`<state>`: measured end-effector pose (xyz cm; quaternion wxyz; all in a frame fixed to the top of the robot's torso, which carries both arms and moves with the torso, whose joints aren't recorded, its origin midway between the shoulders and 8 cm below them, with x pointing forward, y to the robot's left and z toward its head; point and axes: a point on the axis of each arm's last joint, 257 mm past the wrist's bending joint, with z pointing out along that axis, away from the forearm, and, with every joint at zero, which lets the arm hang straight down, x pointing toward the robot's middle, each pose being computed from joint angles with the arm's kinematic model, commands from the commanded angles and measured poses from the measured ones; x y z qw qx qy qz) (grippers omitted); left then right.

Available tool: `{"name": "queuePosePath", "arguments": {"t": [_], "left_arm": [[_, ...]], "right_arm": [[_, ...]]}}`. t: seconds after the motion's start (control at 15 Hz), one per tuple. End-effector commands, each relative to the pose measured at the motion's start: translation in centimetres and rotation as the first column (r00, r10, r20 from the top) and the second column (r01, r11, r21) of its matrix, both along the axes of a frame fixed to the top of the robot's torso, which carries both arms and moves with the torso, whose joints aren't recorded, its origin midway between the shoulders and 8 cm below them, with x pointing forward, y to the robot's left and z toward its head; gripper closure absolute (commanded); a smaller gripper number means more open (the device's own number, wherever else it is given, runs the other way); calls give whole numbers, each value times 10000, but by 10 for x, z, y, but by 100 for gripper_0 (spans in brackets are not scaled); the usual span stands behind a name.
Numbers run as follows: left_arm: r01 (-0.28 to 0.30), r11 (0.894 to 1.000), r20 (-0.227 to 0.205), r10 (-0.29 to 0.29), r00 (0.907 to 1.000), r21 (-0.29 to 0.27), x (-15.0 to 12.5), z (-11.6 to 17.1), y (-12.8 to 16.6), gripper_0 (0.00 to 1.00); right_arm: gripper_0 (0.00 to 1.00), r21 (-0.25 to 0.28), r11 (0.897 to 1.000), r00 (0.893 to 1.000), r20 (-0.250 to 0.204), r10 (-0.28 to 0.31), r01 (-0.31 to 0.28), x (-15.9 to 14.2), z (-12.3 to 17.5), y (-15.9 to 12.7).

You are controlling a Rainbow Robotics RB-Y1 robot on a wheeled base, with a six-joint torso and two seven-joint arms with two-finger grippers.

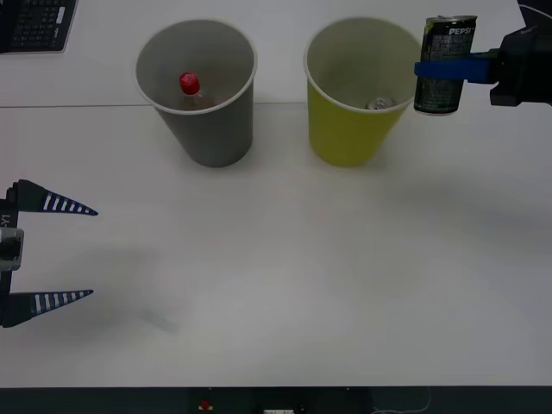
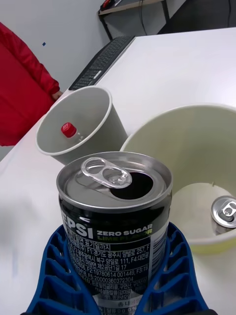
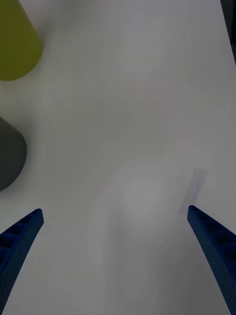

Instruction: Put the can into the green bin and the plastic bottle into the gray bin

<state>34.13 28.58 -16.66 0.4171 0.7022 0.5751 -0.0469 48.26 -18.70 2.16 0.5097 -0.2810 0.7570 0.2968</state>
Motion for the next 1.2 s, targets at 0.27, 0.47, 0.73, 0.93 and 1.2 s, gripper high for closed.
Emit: {"name": "queuePosePath", "arguments": {"t": [0.27, 0.47, 0.73, 0.93, 1.2], "left_arm": [[0, 10000, 0, 0, 10000, 0, 0, 0, 0, 0], [0, 10000, 0, 0, 10000, 0, 0, 0, 0, 0], [0, 10000, 0, 0, 10000, 0, 0, 0, 0, 0], [0, 10000, 0, 0, 10000, 0, 0, 0, 0, 0], [0, 10000, 0, 0, 10000, 0, 0, 0, 0, 0]], "right_arm": [[100, -1254, 9915, 9992, 236, -321, 348, 44, 28, -8], [100, -1862, 9811, 9986, 135, -505, 522, 70, 28, 1], [100, -2682, 9599, 9966, 198, -796, 820, 101, 17, 19], [98, -2944, 9519, 9963, 238, -820, 854, 105, 11, 24], [0, -3363, 9395, 9968, 642, -470, 659, 105, 10, 25]]}}
